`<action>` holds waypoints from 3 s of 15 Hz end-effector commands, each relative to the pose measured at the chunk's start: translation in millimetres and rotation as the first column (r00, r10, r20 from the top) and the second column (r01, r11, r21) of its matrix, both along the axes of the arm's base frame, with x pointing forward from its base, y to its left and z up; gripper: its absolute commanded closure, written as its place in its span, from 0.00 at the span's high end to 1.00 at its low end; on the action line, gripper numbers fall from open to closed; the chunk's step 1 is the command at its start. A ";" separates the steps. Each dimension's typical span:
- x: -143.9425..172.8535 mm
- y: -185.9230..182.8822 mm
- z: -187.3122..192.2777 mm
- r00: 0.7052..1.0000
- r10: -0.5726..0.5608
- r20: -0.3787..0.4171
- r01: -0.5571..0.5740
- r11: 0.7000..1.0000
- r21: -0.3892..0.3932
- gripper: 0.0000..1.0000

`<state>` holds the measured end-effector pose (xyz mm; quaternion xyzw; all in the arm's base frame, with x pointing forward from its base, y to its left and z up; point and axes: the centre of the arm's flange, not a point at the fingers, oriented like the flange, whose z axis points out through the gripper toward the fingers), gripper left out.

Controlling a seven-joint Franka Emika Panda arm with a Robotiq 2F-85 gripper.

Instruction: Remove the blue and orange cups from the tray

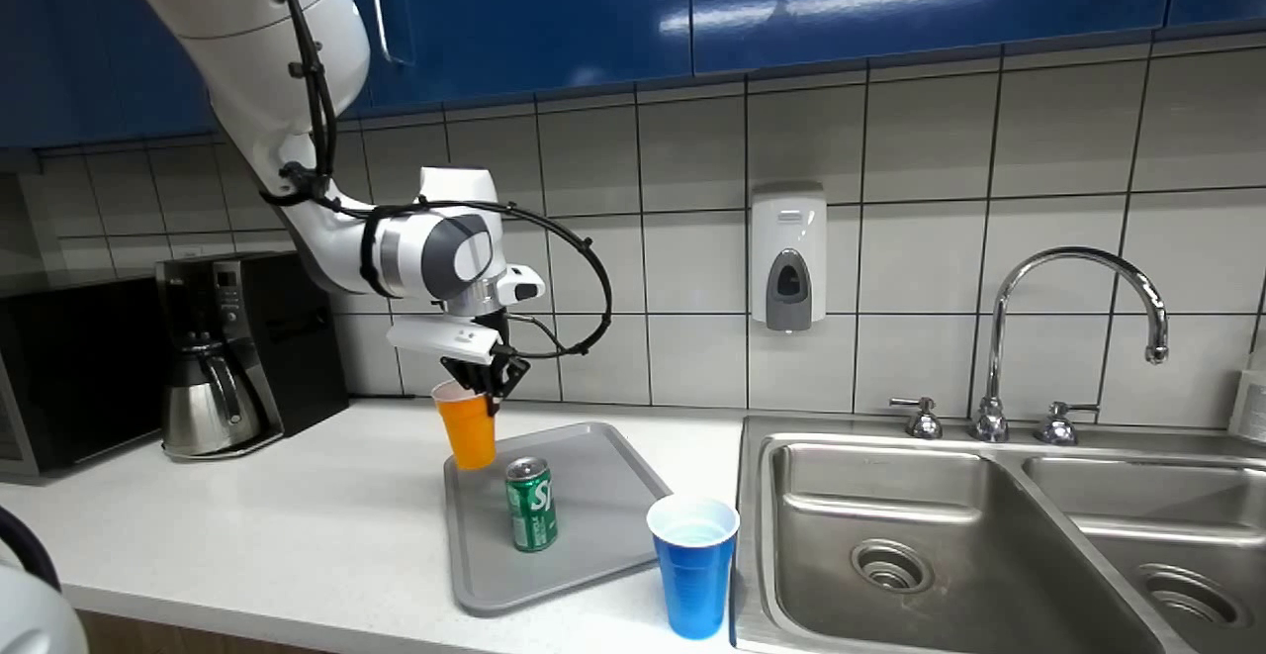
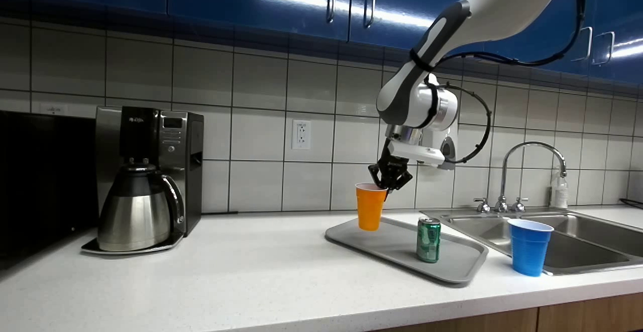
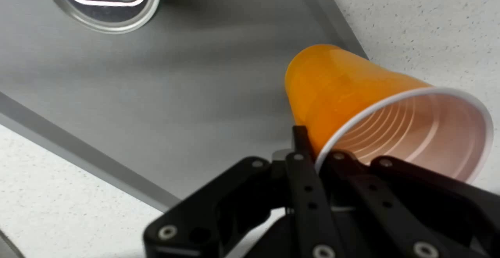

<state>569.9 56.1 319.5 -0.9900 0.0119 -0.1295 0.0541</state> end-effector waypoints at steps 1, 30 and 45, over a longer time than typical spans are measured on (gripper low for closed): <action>-21.2 10.3 12.3 0.999 0.030 -0.012 -0.030 0.999 0.020 0.01; -74.7 54.1 -31.9 0.979 0.179 -0.094 -0.178 0.984 0.020 0.01; -82.0 54.4 -34.1 0.975 0.197 -0.102 -0.198 0.980 0.006 0.81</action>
